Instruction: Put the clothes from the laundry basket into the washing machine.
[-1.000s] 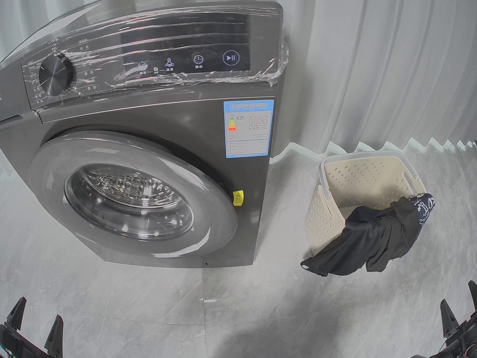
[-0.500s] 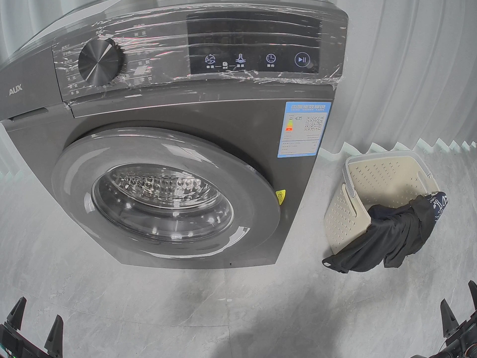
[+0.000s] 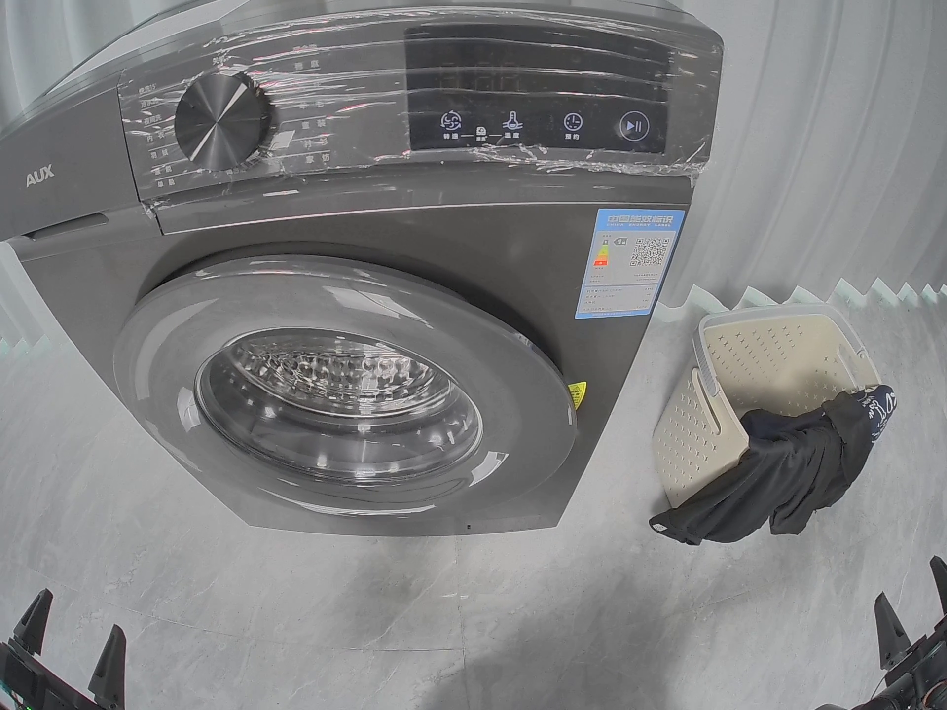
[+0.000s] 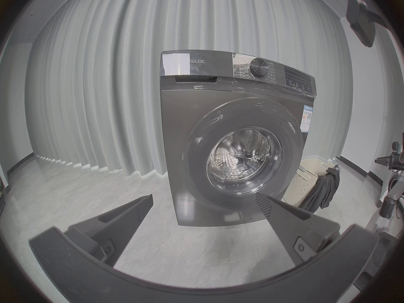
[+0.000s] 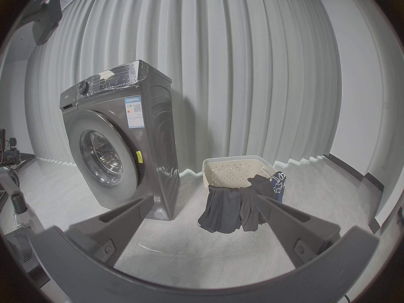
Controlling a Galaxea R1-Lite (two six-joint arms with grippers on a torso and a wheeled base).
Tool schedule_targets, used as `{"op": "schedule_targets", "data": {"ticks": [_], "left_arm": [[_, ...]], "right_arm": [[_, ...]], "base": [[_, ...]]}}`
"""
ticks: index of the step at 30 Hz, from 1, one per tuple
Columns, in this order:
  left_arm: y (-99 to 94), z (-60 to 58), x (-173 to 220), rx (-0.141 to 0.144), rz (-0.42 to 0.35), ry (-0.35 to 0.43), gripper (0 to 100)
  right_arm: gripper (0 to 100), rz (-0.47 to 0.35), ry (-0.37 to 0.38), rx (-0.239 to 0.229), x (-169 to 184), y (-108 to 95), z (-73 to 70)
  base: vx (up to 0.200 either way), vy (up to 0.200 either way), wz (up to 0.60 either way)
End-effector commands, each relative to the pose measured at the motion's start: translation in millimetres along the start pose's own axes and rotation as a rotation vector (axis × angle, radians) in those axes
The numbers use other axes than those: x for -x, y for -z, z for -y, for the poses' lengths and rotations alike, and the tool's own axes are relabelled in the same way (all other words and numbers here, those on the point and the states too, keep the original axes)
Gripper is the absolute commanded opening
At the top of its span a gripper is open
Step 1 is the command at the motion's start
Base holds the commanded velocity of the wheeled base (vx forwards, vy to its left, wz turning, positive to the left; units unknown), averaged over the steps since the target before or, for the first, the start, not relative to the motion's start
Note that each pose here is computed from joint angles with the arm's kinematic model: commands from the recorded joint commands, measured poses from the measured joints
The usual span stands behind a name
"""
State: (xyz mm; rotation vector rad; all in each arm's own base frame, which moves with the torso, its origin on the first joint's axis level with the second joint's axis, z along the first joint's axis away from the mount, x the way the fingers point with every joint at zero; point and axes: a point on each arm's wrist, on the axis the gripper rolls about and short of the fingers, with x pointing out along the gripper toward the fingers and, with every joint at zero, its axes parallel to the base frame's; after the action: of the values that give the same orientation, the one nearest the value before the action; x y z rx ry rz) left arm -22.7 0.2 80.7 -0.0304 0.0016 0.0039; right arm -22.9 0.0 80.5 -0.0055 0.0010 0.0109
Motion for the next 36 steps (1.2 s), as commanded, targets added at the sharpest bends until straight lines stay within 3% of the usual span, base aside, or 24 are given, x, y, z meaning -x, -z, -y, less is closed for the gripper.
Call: {"op": "schedule_targets", "data": {"ticks": [1,8,14,20,29,36], "left_arm": [[4.8,-0.2,0.0,0.0,-0.001,-0.001,100],[4.8,-0.2,0.0,0.0,-0.001,-0.001,100],[4.8,-0.2,0.0,0.0,-0.001,-0.001,100],[4.8,-0.2,0.0,0.0,-0.001,-0.001,100],[4.8,-0.2,0.0,0.0,-0.001,-0.001,100],[4.8,-0.2,0.0,0.0,-0.001,-0.001,100]], "right_arm": [[100,-0.002,-0.001,0.001,-0.1,5.3,0.0],[100,0.0,-0.001,0.001,-0.1,5.2,0.0],[100,-0.002,0.0,0.001,-0.1,5.3,-0.1],[100,0.0,0.0,-0.001,-0.1,5.2,0.0],[100,0.0,0.0,-0.001,-0.1,5.2,0.0],[100,0.0,0.002,-0.001,-0.1,5.2,0.0]], "base": [[0.0,0.2,0.0],[0.0,0.2,0.0],[0.0,0.0,0.0],[0.0,0.0,0.6],[0.0,0.133,0.0],[0.0,0.0,0.0]]}}
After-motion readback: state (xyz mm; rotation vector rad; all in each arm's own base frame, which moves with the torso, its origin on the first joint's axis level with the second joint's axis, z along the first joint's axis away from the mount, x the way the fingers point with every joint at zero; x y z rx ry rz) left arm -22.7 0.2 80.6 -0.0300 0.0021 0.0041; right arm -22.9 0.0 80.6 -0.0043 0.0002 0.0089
